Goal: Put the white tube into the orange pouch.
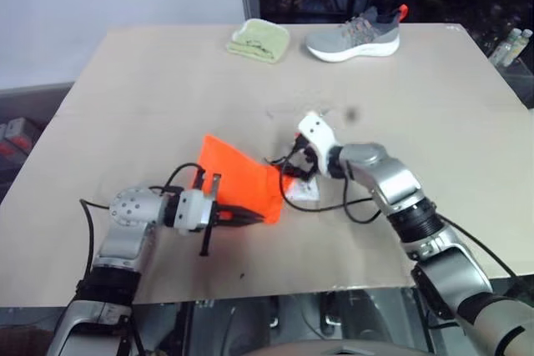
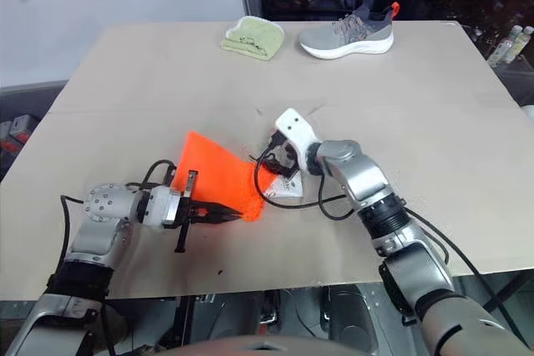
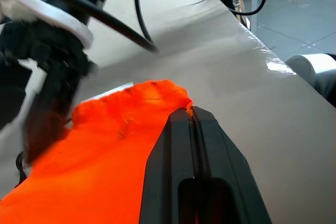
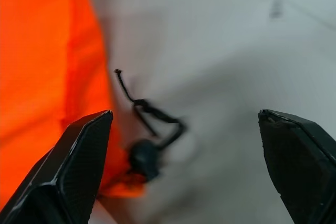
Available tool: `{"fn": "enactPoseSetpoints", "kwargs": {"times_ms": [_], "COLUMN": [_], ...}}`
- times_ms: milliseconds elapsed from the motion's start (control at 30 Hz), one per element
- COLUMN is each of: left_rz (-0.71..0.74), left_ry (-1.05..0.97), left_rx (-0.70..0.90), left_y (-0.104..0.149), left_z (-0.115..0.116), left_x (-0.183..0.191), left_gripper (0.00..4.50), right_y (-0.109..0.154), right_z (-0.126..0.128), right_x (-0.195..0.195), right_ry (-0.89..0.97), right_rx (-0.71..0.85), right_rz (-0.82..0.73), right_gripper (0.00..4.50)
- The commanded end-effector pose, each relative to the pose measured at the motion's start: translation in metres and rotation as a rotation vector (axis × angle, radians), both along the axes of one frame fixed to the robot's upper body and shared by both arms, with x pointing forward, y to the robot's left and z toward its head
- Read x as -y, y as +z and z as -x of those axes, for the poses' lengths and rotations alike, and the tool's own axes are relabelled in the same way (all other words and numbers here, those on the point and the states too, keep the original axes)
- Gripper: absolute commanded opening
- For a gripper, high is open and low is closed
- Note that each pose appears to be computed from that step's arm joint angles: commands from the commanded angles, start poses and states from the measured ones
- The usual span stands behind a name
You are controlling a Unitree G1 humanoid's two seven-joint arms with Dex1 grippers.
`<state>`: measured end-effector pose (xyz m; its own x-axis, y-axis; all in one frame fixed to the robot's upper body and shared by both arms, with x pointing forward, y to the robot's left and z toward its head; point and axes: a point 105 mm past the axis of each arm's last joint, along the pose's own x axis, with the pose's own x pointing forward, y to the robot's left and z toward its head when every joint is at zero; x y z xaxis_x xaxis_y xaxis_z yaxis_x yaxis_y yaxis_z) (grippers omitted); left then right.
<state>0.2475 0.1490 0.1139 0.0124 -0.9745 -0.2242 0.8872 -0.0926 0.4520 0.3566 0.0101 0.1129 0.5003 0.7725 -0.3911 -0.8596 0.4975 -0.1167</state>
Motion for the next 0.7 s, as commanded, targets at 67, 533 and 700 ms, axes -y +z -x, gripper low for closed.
{"fn": "enactPoseSetpoints", "kwargs": {"times_ms": [67, 533, 700], "left_rz": [0.012, 0.032, 0.07], "left_ry": [-0.007, 0.005, 0.034], "left_rx": [0.044, 0.056, 0.048], "left_y": [0.011, 0.015, 0.018], "left_z": [-0.001, -0.002, -0.002], "left_x": [0.008, 0.015, 0.019], "left_gripper": [0.0, 0.0, 0.0], "right_y": [0.004, -0.008, 0.002], "right_z": [-0.004, -0.013, -0.014], "right_x": [-0.009, -0.007, -0.005], "right_ry": [0.007, 0.058, 0.041], "right_rx": [0.103, 0.171, 0.198], "right_rz": [0.064, 0.211, 0.146], "right_gripper": [4.48, 1.13, 0.32]}}
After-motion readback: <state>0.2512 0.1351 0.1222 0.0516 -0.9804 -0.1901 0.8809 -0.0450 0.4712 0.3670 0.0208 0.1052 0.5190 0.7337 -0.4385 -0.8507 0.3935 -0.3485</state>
